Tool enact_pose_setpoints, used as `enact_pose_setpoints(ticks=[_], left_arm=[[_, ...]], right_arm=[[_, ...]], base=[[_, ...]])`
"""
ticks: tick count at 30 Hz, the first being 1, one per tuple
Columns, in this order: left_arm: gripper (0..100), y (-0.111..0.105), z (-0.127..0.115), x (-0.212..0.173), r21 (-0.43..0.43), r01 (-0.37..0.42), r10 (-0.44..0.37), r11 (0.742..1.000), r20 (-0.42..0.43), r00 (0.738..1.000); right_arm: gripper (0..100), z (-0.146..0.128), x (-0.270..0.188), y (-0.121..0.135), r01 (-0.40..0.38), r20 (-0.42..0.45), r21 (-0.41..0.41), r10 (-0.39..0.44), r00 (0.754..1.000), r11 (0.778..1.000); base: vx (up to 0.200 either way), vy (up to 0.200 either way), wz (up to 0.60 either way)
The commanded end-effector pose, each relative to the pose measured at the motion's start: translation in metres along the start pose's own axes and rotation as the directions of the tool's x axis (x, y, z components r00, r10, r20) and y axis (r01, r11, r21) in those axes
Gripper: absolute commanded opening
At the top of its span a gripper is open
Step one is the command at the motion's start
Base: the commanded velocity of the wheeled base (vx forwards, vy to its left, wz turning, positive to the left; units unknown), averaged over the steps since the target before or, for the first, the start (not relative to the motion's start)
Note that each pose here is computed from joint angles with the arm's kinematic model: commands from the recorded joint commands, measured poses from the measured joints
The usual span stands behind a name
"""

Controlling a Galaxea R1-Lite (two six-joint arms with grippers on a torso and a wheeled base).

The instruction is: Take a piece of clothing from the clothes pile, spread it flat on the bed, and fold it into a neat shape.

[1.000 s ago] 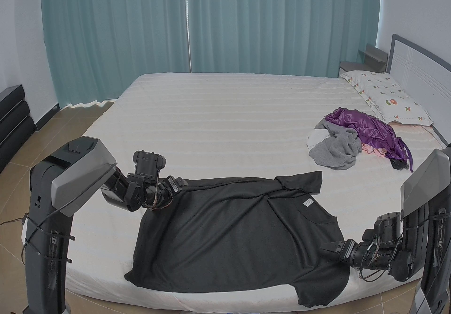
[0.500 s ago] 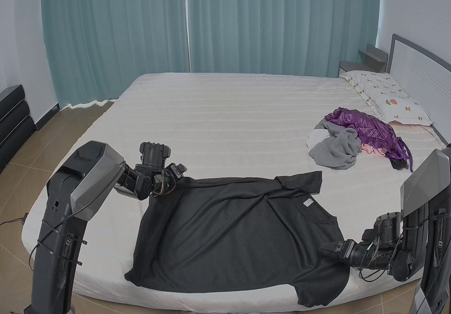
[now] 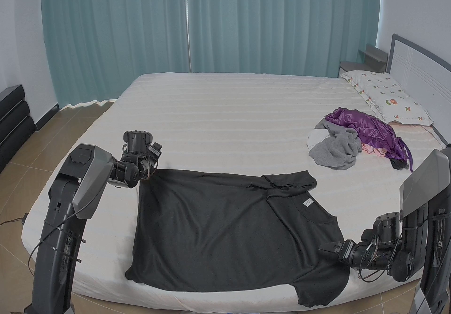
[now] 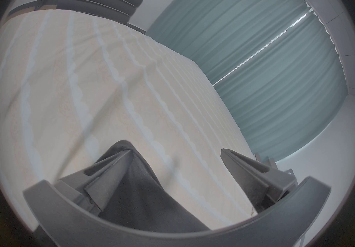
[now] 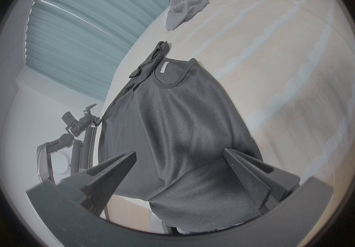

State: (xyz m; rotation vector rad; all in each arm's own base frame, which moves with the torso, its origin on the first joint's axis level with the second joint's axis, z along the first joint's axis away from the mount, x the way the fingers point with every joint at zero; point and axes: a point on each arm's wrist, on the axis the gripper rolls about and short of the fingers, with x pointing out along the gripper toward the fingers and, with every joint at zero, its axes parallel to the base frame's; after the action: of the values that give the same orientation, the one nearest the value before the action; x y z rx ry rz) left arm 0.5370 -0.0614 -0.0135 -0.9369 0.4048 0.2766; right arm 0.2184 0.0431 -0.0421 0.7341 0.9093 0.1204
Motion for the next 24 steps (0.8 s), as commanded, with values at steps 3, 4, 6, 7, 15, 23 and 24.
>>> enact_pose_setpoints(ticks=[3, 4, 6, 7, 15, 23, 24], left_arm=[[100, 0.006, 0.002, 0.002, -0.001, -0.010, 0.010, 1.000, 0.001, 1.000], [100, 0.006, 0.004, 0.002, -0.002, -0.010, 0.010, 1.000, 0.002, 1.000], [100, 0.008, 0.011, 0.002, -0.009, -0.015, 0.015, 1.000, 0.014, 1.000], [100, 0.009, 0.013, 0.002, -0.011, -0.015, 0.015, 1.000, 0.017, 1.000], [100, 0.015, 0.028, 0.002, -0.020, -0.024, 0.024, 1.000, 0.041, 0.999], [100, 0.026, 0.015, 0.007, 0.095, -0.055, 0.054, 0.994, 0.005, 0.999], [100, 0.026, 0.013, 0.007, 0.098, -0.056, 0.057, 0.994, 0.000, 0.998]], right_arm=[[100, 0.001, 0.000, 0.001, -0.008, 0.008, -0.004, 0.008, 1.000, 1.000], [100, 0.000, 0.000, 0.001, -0.007, 0.007, -0.003, 0.007, 1.000, 1.000], [100, 0.000, 0.000, 0.001, -0.007, 0.007, -0.003, 0.007, 1.000, 1.000], [100, 0.000, 0.000, 0.001, -0.007, 0.007, -0.003, 0.007, 1.000, 1.000], [100, 0.000, 0.000, 0.001, -0.007, 0.007, -0.003, 0.007, 1.000, 1.000], [100, 0.000, 0.000, 0.000, -0.006, 0.005, -0.003, 0.006, 1.000, 1.000], [100, 0.000, 0.000, 0.000, -0.006, 0.005, -0.003, 0.006, 1.000, 1.000]], base=[[0.000, 0.000, 0.00], [0.000, 0.000, 0.00], [0.000, 0.000, 0.00], [0.000, 0.000, 0.00], [0.000, 0.000, 0.00], [0.000, 0.000, 0.00], [0.000, 0.000, 0.00]])
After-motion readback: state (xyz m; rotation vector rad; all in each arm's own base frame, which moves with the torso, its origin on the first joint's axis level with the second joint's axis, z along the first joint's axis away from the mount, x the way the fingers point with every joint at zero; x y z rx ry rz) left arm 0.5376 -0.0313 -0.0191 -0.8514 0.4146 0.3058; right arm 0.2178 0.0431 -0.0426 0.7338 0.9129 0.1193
